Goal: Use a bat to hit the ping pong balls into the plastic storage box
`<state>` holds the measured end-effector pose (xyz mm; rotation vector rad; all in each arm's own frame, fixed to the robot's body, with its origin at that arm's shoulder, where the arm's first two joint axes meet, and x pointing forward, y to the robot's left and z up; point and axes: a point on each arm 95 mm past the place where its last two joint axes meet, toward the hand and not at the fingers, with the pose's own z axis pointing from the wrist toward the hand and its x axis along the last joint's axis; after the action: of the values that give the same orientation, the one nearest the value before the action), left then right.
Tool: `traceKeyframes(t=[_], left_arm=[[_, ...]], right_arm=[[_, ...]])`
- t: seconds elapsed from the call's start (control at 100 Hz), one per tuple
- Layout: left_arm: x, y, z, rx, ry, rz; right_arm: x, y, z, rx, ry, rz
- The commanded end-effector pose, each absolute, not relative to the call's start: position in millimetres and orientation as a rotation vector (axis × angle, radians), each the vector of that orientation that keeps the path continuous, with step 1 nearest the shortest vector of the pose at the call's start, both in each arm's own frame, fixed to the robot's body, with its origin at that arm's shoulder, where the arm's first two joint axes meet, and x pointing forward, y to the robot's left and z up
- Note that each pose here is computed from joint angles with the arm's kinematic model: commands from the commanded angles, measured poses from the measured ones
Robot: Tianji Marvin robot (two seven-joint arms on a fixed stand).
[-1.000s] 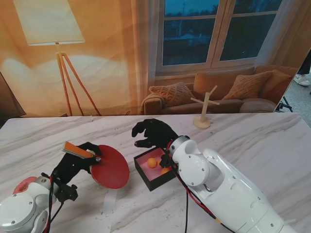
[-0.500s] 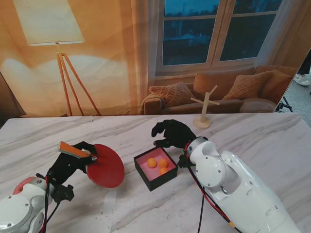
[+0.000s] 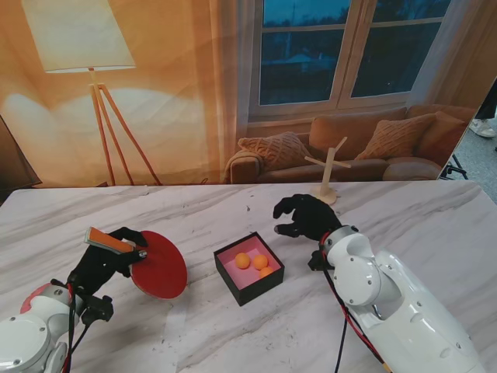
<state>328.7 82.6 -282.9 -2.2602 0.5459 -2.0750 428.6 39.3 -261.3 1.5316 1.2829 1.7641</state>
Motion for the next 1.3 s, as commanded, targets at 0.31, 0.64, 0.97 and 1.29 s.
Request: traceKeyframes(t=[0.31, 0.64, 0.97, 1.29], left_arm=[[332, 96, -301, -2.294, 0.454, -1.995], [344, 106, -308, -2.296, 0.410, -1.951], [367, 106, -312, -2.350, 0.447, -1.926], [391, 106, -316, -2.382, 0.423, -1.940]], right_arm=[[429, 15, -282, 1.582, 1.243, 1.668], [425, 4, -295, 1.640, 1.166, 1.646], [416, -4, -309, 1.704, 1.079, 1.626], [404, -7, -319, 1.757, 1.006, 1.611]])
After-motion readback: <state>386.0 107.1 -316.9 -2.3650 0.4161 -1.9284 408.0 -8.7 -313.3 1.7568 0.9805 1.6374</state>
